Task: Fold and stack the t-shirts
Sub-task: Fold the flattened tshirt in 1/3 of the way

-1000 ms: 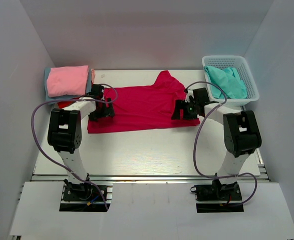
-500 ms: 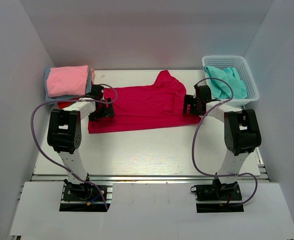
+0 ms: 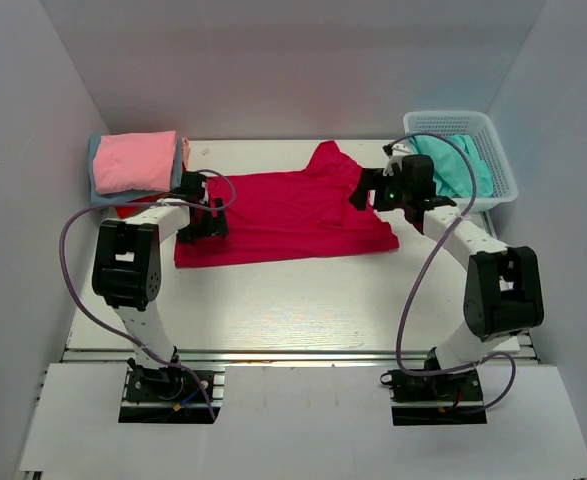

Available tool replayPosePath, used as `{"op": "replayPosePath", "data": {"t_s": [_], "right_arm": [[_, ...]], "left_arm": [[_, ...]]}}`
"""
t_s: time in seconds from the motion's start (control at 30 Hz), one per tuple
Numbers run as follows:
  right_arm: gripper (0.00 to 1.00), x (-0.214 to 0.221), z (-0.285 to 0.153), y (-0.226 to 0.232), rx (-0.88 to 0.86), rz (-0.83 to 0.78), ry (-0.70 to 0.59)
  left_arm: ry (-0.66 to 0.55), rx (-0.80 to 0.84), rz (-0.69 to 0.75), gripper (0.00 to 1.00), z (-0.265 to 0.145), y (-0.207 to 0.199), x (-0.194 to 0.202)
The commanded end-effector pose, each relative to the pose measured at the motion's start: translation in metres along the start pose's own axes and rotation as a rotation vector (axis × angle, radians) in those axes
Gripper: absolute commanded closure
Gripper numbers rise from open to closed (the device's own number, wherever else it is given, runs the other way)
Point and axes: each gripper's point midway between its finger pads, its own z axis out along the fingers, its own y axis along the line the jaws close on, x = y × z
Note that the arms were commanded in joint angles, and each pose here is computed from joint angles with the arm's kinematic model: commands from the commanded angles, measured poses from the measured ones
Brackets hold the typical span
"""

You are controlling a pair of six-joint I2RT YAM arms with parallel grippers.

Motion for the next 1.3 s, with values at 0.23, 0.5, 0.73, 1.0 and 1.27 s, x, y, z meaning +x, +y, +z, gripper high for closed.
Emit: {"op": "replayPosePath", "data": {"t_s": [0.23,0.5,0.73,1.0,1.27], "right_arm": [[0.10,0.071,0.044,-0.002,-0.013,0.254,0.192],[0.10,0.150,0.008,-0.022,0.161,0.432,0.290],[0.10,0.207,-0.065,-0.028,0.313,0.447,0.365],[0.10,0.146,-0.090,0.026,0.017,0.222,0.220],[0.10,0.130,-0.066,0.055,-0.148,0.144,0.250]], "left_arm": [[0.006,0.107,-0.002,0.00,-0.012,-0.018,0.005],[0.058,0.130,-0.057,0.00,-0.015,-0.022,0.044],[0.074,0.237,-0.071,0.00,-0.038,-0.041,0.084],[-0.107,0.231,-0.109,0.00,-0.098,-0.040,0.058],[-0.325,0.159,-0.153,0.00,-0.124,-0.031,-0.002]]}}
